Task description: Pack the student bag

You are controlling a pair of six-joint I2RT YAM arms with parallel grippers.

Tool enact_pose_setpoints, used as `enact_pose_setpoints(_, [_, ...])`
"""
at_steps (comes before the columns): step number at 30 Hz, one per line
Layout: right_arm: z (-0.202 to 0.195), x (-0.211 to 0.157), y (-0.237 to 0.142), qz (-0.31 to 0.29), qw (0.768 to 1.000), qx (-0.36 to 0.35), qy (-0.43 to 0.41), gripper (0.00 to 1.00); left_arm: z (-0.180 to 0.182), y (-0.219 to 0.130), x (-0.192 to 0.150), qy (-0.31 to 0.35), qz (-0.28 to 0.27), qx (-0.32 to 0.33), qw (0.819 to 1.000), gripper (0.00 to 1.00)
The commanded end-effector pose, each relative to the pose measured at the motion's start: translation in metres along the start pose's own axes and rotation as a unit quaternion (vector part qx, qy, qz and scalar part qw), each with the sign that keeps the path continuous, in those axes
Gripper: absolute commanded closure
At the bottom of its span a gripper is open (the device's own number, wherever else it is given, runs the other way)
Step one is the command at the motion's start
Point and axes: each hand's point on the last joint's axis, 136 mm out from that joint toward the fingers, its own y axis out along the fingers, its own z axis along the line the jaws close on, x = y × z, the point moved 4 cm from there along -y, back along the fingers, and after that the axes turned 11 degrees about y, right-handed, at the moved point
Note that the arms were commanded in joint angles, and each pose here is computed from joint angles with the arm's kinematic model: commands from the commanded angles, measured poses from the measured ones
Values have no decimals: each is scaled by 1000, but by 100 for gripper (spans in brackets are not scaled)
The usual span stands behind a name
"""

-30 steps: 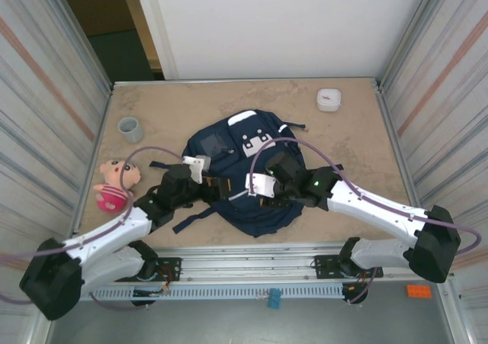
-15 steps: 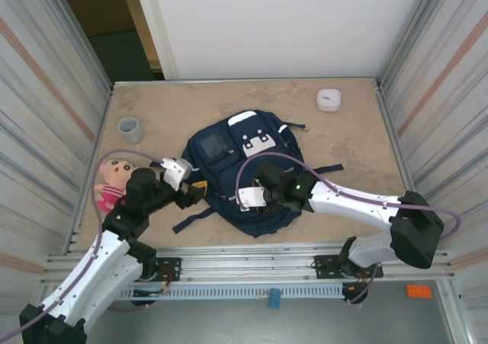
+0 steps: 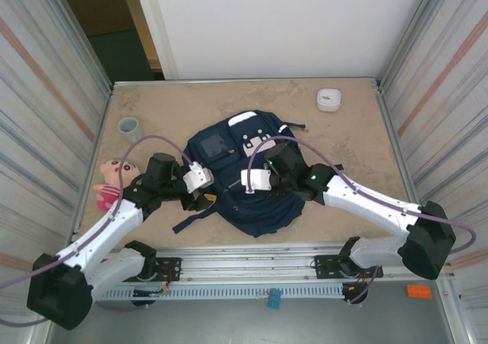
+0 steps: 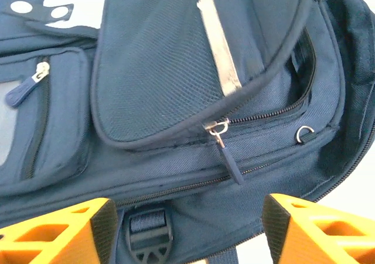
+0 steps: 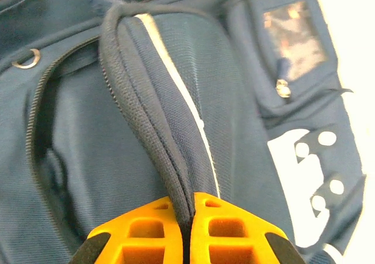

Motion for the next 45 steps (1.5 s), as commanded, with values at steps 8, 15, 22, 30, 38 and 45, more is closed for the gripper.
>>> enact_pose_setpoints(8, [-10,6,-4,-14,1000,-7,21,100,-7,31,21,69,-32,-98,992,37])
enact_pose_setpoints(15, [-12,6,-4,-13,1000,-9,23,100,-11,38,16,50,7,-81,995,46])
enact_pose_setpoints(22, [-18,6,-6,-22,999,-17,39,100,-17,40,-4,11,70,-71,995,55])
enact_pose_setpoints(30, [-23,4,-9,-31,997,-23,63,100,-20,50,18,20,48,-59,997,67])
enact_pose_setpoints(38, [-25,-13,-1,-24,994,-22,108,100,-38,46,46,-5,9,-42,999,96])
enact_pose_setpoints(45, [-21,-17,2,-21,991,-15,128,100,-39,48,38,-119,-34,57,991,100])
